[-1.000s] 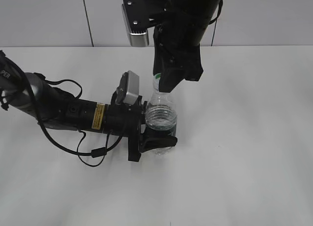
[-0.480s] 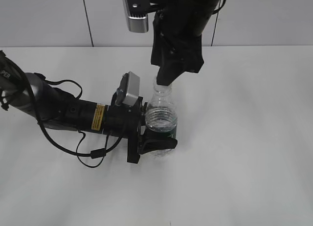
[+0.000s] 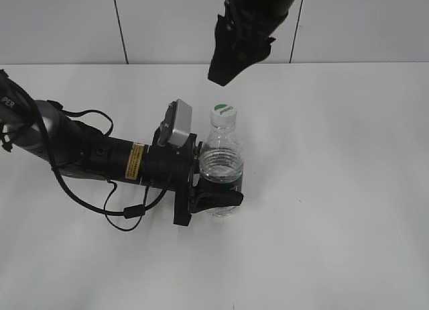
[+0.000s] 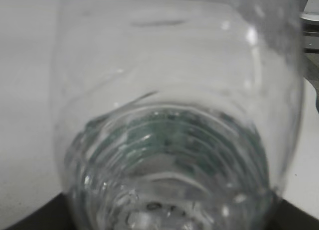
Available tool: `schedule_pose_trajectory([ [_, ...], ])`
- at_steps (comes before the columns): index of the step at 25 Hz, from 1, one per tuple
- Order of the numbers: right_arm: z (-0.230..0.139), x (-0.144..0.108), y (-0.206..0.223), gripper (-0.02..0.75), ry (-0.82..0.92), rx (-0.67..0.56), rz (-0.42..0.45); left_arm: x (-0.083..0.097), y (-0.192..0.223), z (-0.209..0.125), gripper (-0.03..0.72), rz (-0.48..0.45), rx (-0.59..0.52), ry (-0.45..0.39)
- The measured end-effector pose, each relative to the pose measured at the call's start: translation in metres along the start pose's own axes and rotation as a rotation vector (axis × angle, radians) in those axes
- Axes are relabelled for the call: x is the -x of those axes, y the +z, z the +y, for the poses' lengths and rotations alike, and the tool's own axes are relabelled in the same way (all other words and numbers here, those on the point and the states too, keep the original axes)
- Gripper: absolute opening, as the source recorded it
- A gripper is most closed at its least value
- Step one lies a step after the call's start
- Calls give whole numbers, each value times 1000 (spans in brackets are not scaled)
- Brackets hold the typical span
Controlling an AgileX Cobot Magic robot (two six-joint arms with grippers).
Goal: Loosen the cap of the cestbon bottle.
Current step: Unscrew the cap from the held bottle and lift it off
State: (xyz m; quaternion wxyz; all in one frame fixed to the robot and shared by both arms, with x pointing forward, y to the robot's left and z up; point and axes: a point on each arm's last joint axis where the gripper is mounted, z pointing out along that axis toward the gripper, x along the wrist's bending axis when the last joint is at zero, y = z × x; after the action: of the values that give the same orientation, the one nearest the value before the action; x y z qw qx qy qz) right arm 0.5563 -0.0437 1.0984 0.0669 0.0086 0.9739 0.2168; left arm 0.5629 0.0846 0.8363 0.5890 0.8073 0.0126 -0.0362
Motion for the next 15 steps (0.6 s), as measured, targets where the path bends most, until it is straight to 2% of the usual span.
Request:
schedule_pose_trajectory([
  [5,5,2,-10,408,274,25,-26,0,0,0,400,-1,0,0],
  [11,5,2,-11,408,768,34,-21,0,0,0,400,-1,0,0],
  [15,4,3,-11,408,996,27,-37,0,0,0,400,-1,0,0],
])
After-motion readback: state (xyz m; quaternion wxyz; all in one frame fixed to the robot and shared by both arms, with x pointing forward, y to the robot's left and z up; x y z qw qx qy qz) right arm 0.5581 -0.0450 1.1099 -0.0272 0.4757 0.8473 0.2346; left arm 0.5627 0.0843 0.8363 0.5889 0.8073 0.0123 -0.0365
